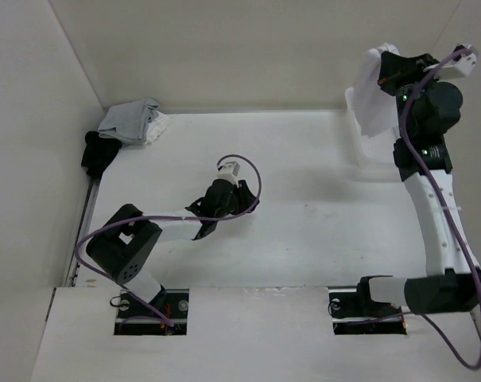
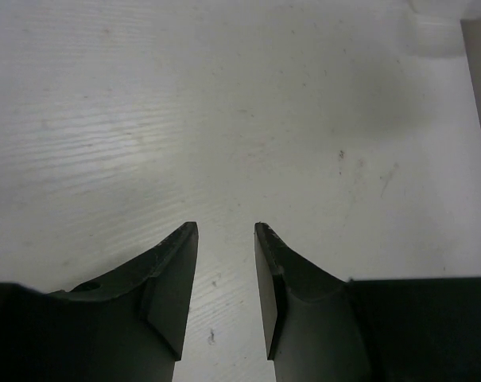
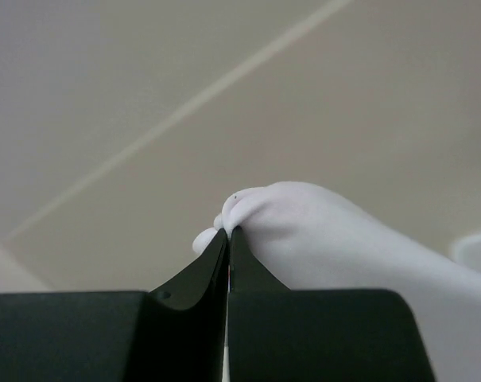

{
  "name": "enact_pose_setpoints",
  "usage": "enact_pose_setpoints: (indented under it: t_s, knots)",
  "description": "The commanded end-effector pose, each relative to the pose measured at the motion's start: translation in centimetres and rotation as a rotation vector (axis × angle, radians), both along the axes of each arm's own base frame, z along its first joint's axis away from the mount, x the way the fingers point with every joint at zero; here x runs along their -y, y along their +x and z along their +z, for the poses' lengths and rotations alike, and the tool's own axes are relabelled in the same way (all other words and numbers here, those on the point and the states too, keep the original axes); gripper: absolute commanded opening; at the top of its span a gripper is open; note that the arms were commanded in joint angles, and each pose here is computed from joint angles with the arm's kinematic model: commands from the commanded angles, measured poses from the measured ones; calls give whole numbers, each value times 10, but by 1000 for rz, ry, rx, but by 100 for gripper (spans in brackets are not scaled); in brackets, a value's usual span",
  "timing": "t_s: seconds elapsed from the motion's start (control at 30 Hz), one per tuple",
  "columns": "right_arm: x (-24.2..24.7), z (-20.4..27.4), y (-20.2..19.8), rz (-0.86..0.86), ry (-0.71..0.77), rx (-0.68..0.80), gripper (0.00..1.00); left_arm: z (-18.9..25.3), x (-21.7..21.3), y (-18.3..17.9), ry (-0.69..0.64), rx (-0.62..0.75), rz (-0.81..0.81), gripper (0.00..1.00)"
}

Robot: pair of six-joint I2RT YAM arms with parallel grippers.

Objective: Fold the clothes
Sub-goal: Move the tank top to the center of the board

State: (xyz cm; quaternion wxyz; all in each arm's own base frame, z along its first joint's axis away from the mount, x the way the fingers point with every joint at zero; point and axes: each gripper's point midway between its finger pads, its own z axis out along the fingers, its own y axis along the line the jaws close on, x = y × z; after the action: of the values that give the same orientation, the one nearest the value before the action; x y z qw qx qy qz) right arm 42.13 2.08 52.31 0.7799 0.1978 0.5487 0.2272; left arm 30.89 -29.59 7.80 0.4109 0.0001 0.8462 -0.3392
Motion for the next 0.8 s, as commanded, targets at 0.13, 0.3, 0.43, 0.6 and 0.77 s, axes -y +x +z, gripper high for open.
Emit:
enact_pose_setpoints:
  t_s: [0.13, 0.3, 0.43, 0.6, 0.77]
  knots:
    - [-112, -11, -69, 339, 100, 13, 2, 53, -89, 28, -131, 46, 291, 34]
    - [-152, -187, -43, 410, 225, -281, 17, 60, -144, 29, -151, 47, 441, 37]
    - [-174, -306, -18, 460, 182, -575, 44, 46, -173, 20, -104, 30, 512, 37]
    - [-161, -340, -44, 398, 123, -628, 37, 7, -159, 1, 18, -35, 439, 36]
    - [-144, -399, -103, 324, 25, -833, 9, -8, -129, -11, 112, -48, 334, 35]
